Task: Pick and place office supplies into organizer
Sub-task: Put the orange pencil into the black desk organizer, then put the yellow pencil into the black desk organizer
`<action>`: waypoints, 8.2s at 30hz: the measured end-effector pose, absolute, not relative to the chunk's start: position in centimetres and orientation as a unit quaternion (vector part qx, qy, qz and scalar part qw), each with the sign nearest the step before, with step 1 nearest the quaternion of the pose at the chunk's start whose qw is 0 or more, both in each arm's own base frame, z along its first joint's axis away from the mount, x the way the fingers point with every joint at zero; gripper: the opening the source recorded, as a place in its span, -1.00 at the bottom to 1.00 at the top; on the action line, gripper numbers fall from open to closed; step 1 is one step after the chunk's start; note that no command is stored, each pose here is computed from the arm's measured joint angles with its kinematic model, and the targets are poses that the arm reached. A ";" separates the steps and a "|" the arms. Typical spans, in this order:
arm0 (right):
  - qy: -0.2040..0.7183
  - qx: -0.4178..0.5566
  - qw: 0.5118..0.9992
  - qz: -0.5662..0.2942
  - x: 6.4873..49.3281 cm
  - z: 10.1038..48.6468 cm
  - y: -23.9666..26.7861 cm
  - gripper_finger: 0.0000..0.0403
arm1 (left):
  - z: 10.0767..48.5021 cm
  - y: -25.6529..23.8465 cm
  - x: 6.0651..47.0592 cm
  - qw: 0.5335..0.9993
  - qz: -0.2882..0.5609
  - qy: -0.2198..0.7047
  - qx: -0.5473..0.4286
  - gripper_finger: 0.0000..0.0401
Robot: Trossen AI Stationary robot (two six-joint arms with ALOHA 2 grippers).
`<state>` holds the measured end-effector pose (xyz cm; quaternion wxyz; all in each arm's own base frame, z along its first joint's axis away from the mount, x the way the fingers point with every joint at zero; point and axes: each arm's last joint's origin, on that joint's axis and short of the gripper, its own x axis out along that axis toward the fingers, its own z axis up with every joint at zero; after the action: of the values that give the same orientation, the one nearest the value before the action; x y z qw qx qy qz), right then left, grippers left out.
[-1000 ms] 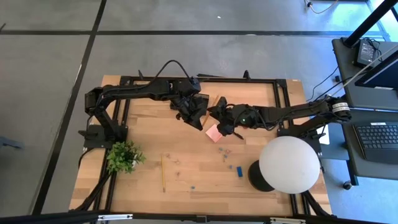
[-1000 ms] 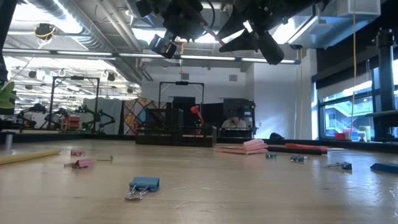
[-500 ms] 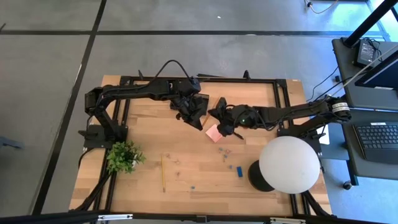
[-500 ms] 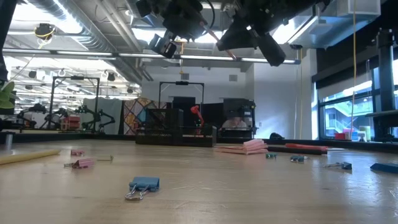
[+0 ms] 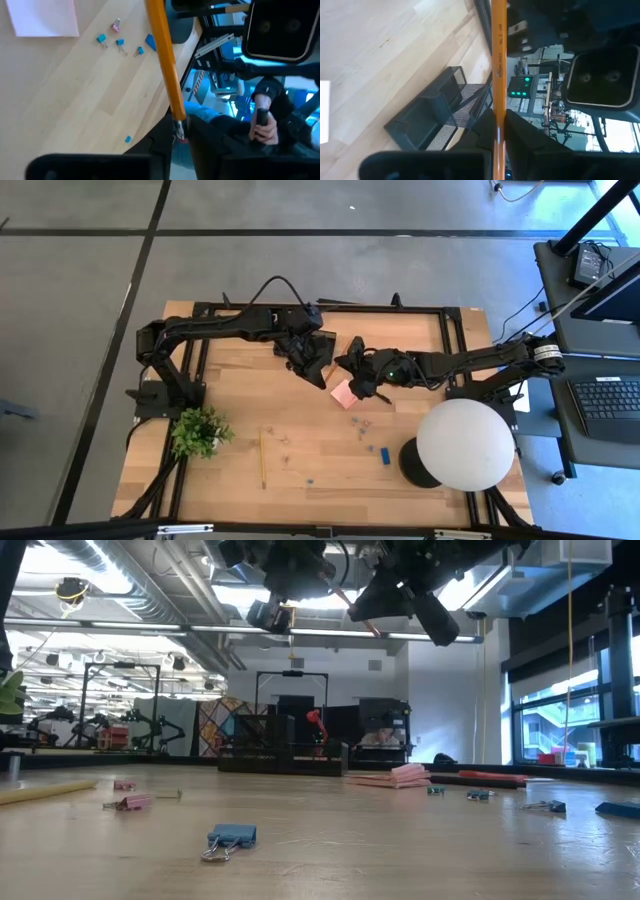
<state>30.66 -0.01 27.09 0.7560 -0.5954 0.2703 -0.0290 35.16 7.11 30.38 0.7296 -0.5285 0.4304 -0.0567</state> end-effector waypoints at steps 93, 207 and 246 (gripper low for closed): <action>0.220 0.076 0.966 -0.109 34.8 25.6 -4.0 -0.85 | 35.3 11.9 28.7 0.931 -0.040 0.356 -0.072 -0.29; 0.437 0.094 0.884 -0.138 31.6 22.1 -6.0 0.41 | 33.8 21.1 21.6 0.868 0.190 0.429 -0.163 -0.90; 0.440 0.081 0.884 -0.132 31.6 22.1 -6.0 0.41 | 28.4 24.0 23.4 0.818 0.170 0.495 -0.239 -0.49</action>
<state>31.61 -5.95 22.10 0.8844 0.0811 0.4404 -0.1318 23.41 23.96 28.36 0.8176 -0.2393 0.4953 0.1700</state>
